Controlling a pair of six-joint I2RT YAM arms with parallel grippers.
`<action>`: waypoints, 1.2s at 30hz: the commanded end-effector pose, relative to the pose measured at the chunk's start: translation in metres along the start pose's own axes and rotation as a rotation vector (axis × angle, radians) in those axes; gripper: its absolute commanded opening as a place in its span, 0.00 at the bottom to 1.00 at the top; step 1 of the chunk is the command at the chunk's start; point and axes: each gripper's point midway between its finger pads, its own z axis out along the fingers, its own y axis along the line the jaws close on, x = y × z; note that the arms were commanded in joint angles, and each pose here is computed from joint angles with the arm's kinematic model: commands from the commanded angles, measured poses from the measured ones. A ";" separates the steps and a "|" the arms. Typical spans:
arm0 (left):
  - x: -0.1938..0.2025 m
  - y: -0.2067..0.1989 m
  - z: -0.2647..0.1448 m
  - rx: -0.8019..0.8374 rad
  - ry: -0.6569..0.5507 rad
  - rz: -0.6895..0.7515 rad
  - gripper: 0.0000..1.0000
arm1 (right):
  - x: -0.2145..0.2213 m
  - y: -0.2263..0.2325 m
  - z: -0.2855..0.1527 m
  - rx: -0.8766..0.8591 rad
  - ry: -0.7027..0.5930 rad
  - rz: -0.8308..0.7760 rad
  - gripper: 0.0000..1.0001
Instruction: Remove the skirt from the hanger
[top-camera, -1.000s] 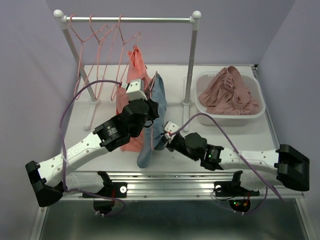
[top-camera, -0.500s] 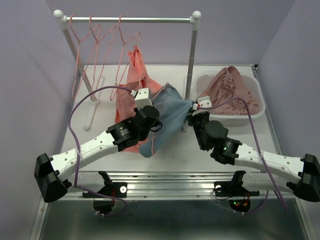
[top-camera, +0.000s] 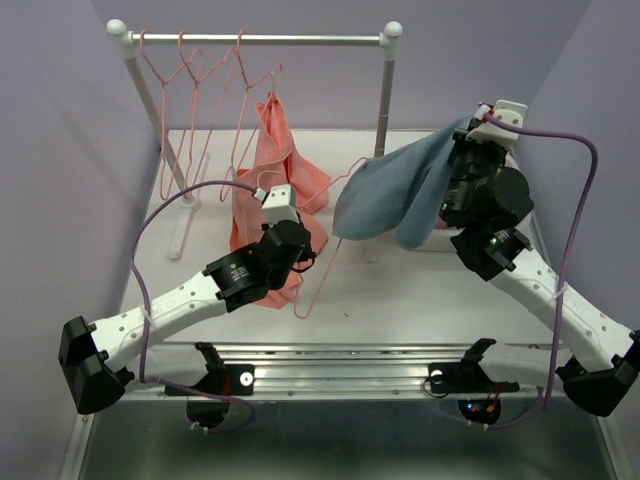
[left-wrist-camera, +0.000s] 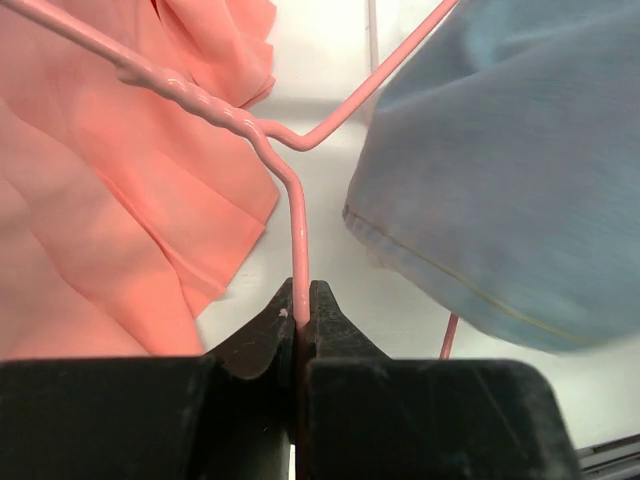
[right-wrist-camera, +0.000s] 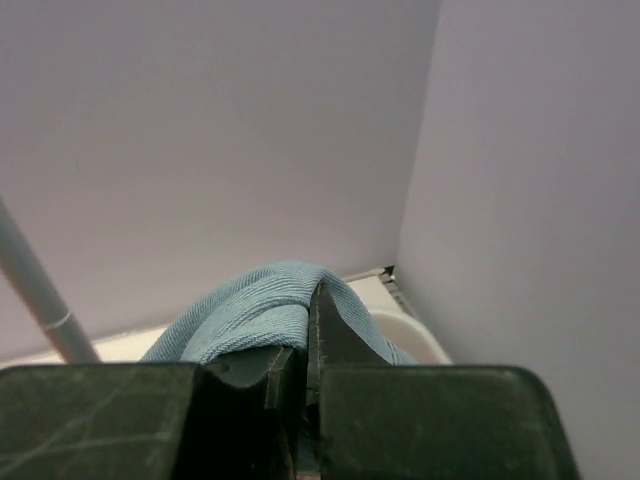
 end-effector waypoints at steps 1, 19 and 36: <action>-0.006 0.005 -0.002 -0.007 -0.030 -0.005 0.00 | -0.048 -0.039 0.022 0.128 -0.086 0.038 0.01; -0.010 0.003 -0.003 0.001 -0.037 0.001 0.00 | -0.063 -0.084 0.118 0.322 -0.081 -0.119 0.01; -0.007 -0.004 0.005 -0.010 -0.022 0.020 0.00 | -0.069 -0.109 0.131 0.342 -0.100 -0.190 0.01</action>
